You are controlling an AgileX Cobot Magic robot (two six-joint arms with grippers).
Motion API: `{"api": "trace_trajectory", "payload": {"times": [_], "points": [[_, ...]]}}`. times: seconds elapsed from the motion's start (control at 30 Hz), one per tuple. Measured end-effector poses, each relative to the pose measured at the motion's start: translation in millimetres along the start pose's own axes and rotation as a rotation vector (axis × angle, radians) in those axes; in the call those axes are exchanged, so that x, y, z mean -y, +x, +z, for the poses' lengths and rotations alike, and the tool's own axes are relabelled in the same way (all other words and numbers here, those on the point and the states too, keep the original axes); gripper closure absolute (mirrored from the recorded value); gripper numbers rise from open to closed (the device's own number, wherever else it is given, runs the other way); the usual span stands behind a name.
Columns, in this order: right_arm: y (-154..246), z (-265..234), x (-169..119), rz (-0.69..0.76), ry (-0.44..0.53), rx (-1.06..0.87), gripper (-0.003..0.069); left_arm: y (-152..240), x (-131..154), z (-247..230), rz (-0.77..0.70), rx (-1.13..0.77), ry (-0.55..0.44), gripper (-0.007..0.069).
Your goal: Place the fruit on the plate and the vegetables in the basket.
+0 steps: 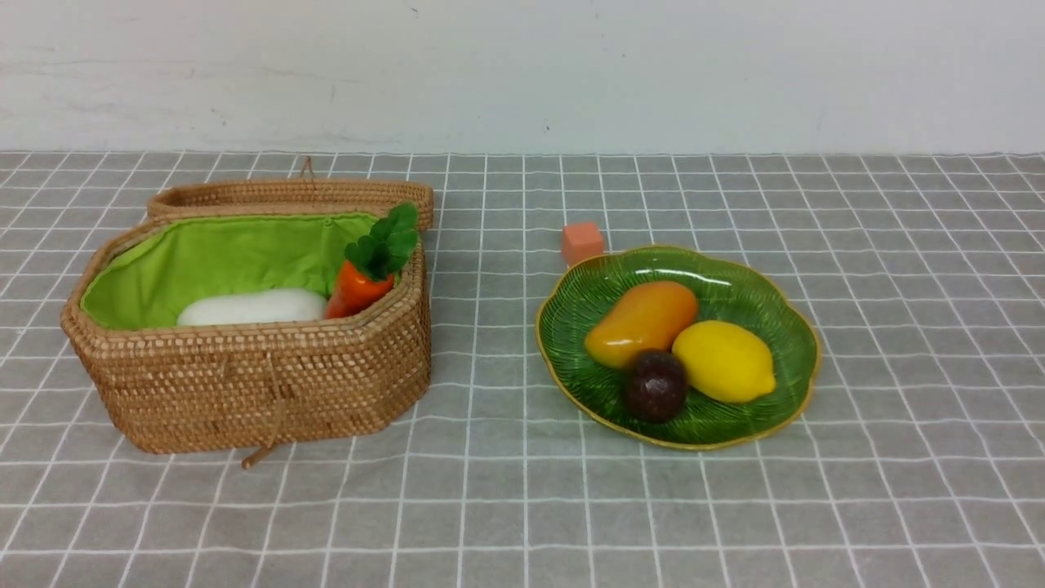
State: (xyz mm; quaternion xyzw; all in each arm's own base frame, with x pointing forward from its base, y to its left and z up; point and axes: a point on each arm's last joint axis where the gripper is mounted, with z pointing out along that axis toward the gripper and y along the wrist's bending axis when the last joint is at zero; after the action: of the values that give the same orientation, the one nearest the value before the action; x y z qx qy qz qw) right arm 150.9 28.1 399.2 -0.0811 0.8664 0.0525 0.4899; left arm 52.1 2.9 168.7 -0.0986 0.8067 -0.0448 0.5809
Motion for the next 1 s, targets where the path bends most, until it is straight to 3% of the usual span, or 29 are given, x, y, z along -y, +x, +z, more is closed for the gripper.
{"api": "trace_trajectory", "payload": {"times": [0.13, 0.23, 0.27, 0.37, 0.47, 0.57, 1.0], "points": [[40, -16, 10, 0.045, 0.085, 0.181, 0.0666, 0, 0, 0, 0.000, 0.000, 0.000, 0.0386], [107, -14, 14, 0.041, 0.159, 0.315, 0.0666, 0, 0, 0, -0.001, 0.000, 0.000, 0.0386], [110, -13, 14, 0.041, 0.162, 0.320, 0.0666, 0, 0, 0, -0.001, 0.000, 0.000, 0.0386], [182, 0, 14, 0.047, 0.216, 0.395, 0.0662, 0, 0, 0, -0.001, 0.000, 0.000, 0.0386], [230, 22, 14, 0.061, 0.233, 0.340, 0.0659, 0, 0, 0, -0.001, 0.000, 0.000, 0.0386], [246, 28, 14, 0.068, 0.236, 0.238, 0.0657, 0, 0, 0, 0.000, 0.001, 0.000, 0.0386], [246, 28, 14, 0.069, 0.237, 0.238, 0.0645, 0, 0, 0, 0.000, 0.001, 0.000, 0.0386]]}}
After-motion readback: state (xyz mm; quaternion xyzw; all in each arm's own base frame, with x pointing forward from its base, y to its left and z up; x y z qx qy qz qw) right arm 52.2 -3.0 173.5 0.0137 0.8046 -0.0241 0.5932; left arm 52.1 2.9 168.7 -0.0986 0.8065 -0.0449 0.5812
